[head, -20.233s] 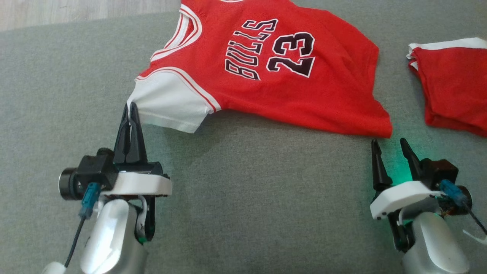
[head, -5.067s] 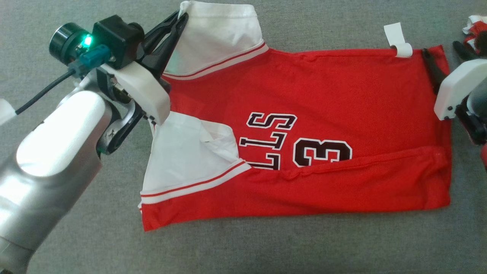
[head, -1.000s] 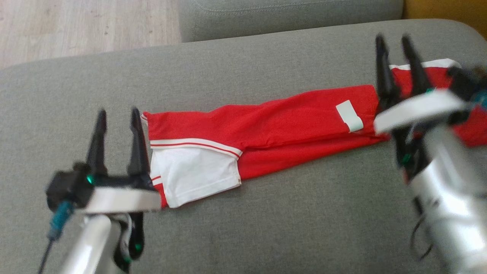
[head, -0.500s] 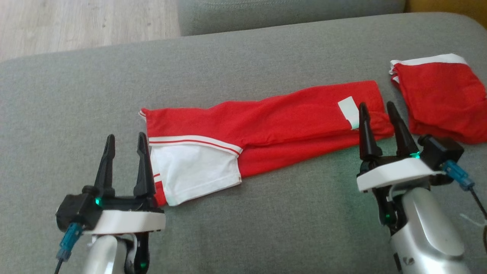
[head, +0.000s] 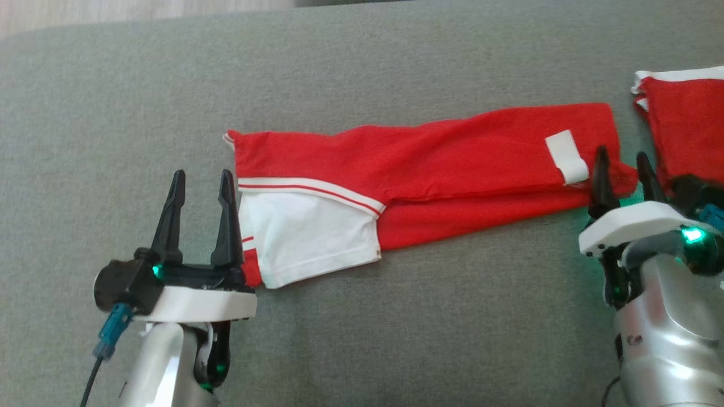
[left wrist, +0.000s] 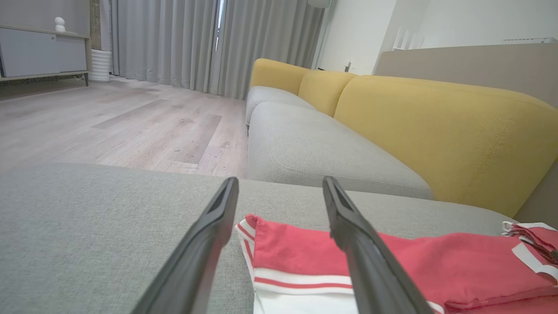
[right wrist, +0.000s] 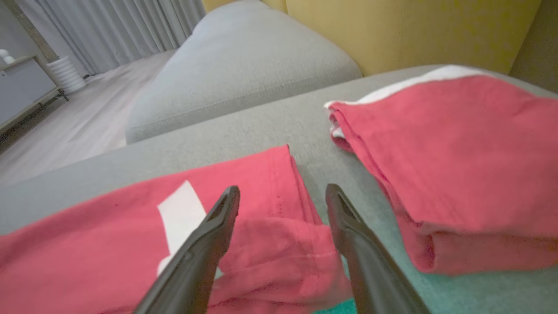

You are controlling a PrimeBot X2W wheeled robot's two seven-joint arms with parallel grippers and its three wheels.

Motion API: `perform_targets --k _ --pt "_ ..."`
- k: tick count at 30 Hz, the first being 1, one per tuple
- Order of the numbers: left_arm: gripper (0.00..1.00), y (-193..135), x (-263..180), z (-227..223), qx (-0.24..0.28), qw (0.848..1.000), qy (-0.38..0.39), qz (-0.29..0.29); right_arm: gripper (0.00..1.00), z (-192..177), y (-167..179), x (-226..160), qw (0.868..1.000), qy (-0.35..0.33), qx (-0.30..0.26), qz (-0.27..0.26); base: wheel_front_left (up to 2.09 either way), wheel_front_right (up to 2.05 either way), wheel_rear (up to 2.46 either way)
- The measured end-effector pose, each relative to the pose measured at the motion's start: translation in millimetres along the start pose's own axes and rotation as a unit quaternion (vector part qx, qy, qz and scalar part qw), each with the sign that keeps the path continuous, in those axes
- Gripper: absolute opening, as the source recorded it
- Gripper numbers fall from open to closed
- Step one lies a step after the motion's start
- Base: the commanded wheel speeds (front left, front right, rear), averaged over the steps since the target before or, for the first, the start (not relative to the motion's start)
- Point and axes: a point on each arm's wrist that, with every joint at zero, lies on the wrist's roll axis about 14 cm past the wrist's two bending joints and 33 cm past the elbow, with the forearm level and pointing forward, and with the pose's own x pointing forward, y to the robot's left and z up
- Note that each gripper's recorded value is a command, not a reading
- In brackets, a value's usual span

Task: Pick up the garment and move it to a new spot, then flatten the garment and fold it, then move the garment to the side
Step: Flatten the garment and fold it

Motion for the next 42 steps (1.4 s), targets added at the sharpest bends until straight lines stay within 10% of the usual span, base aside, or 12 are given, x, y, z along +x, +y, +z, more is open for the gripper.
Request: perform_targets --k 14,15,16,17,34,42 --pt "1.0 -1.2 4.4 -10.0 -0.003 1.0 0.013 -0.006 1.0 -40.5 -8.0 12.3 0.997 0.075 0.015 -0.026 0.0 0.0 0.0" --pt "1.0 -2.0 4.9 -10.2 -0.003 1.0 0.013 -0.007 0.71 -41.1 -7.3 12.6 0.997 0.077 0.015 -0.025 0.0 0.0 0.0" --pt "1.0 -2.7 5.6 -10.0 -0.003 1.0 0.012 -0.008 0.2 -42.0 -6.6 12.5 0.996 0.08 0.014 -0.023 0.0 0.0 0.0" --pt "1.0 -3.5 6.2 -9.7 -0.003 1.0 0.012 -0.01 0.0 -42.1 -6.0 12.7 0.996 0.081 0.014 -0.022 0.0 0.0 0.0" --pt "1.0 -14.8 9.9 8.2 -0.004 1.0 -0.012 -0.024 0.0 21.1 -68.6 3.6 0.996 -0.01 0.003 -0.088 0.0 0.0 0.0" --pt "1.0 -21.4 3.8 25.2 -0.007 0.999 -0.034 -0.03 0.0 45.2 -29.4 1.4 0.998 -0.049 -0.005 -0.043 0.0 0.0 0.0"
